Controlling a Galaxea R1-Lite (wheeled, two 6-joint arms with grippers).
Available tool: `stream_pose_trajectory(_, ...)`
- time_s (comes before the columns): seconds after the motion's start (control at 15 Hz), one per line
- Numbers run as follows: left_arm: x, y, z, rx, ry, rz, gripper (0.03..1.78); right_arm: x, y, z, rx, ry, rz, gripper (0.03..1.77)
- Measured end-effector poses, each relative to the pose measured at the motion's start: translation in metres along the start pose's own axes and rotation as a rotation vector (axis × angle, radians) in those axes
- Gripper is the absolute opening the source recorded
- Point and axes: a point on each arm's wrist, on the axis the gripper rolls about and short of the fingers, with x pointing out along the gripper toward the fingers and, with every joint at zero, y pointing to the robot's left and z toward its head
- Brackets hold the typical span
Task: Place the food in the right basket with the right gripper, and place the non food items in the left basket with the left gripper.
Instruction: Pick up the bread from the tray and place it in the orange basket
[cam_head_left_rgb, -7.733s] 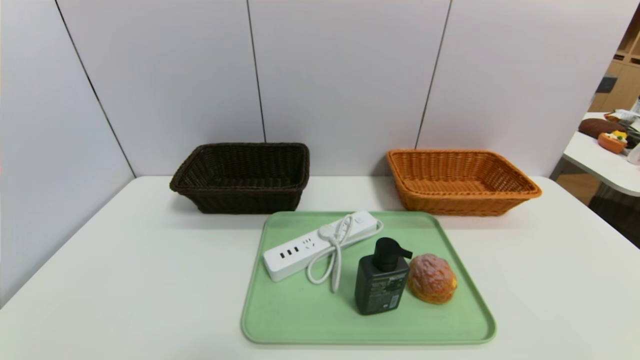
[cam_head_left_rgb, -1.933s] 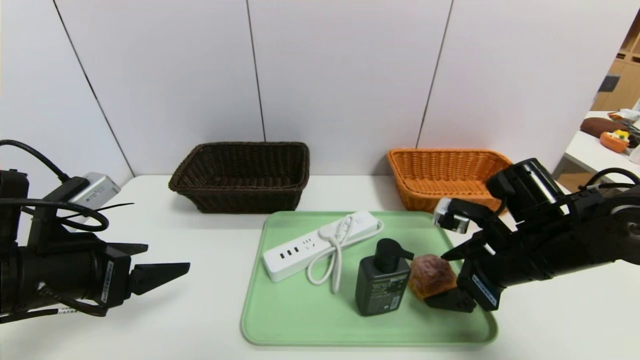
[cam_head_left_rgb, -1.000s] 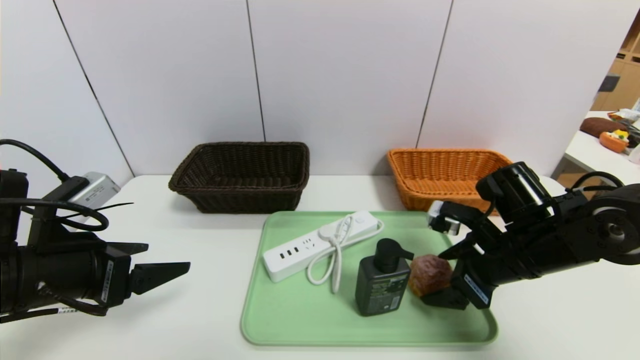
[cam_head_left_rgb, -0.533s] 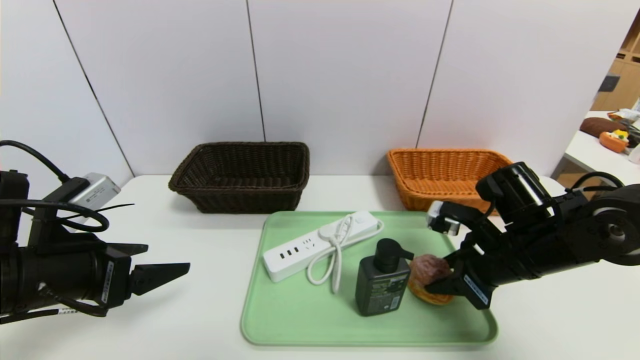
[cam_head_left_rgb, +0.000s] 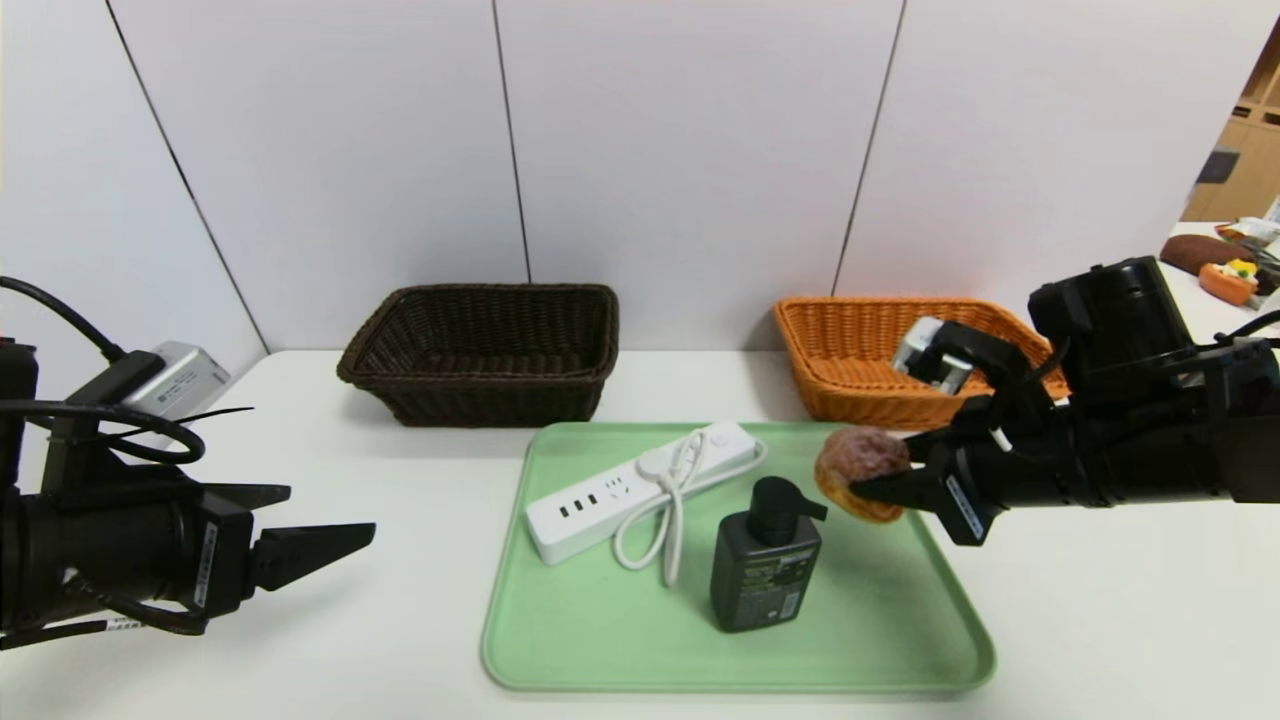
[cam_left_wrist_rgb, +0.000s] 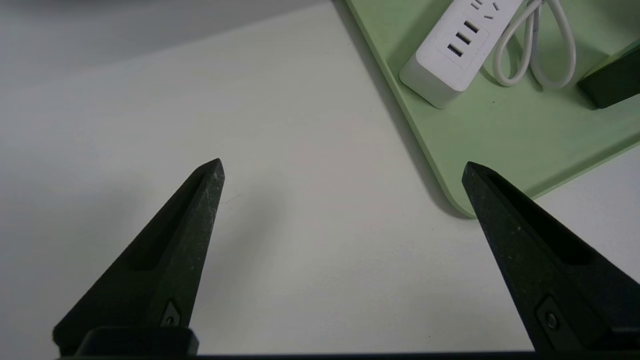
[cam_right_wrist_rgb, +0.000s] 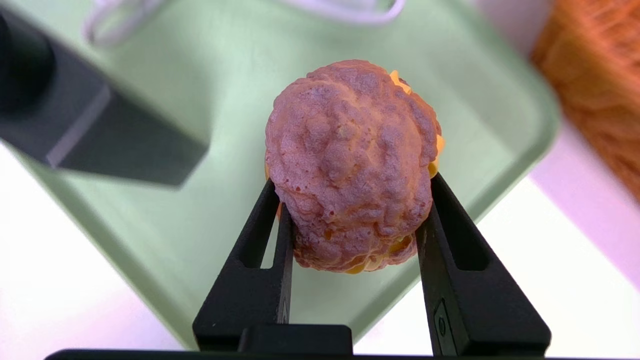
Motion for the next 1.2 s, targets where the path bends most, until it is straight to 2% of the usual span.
stream_pose_trajectory(0.13,-0.001,0.000,0.000,0.001,-0.004,0.000,1.69,-0.006,-0.008,0.011,0.049,-0.110,-0.057,0.71)
stream_pose_trajectory(0.27,-0.002,0.000,0.000,0.000,-0.006,0.002,1.69,-0.013,-0.019,0.020,0.068,-0.193,-0.112,0.71)
stream_pose_trajectory(0.53,0.000,0.000,0.000,-0.005,-0.002,-0.001,1.69,-0.022,-0.046,0.042,0.150,-0.256,-0.250,0.70)
stream_pose_trajectory(0.73,0.000,0.000,0.000,-0.006,-0.001,0.000,1.69,-0.016,-0.073,0.049,0.189,-0.257,-0.326,0.70)
stream_pose_trajectory(1.0,0.001,0.001,0.000,-0.007,0.005,-0.001,1.69,0.007,-0.107,0.047,0.238,-0.197,-0.450,0.70)
stream_pose_trajectory(1.2,0.002,0.001,-0.002,-0.010,0.012,-0.001,1.69,0.027,-0.131,0.037,0.286,-0.116,-0.476,0.70)
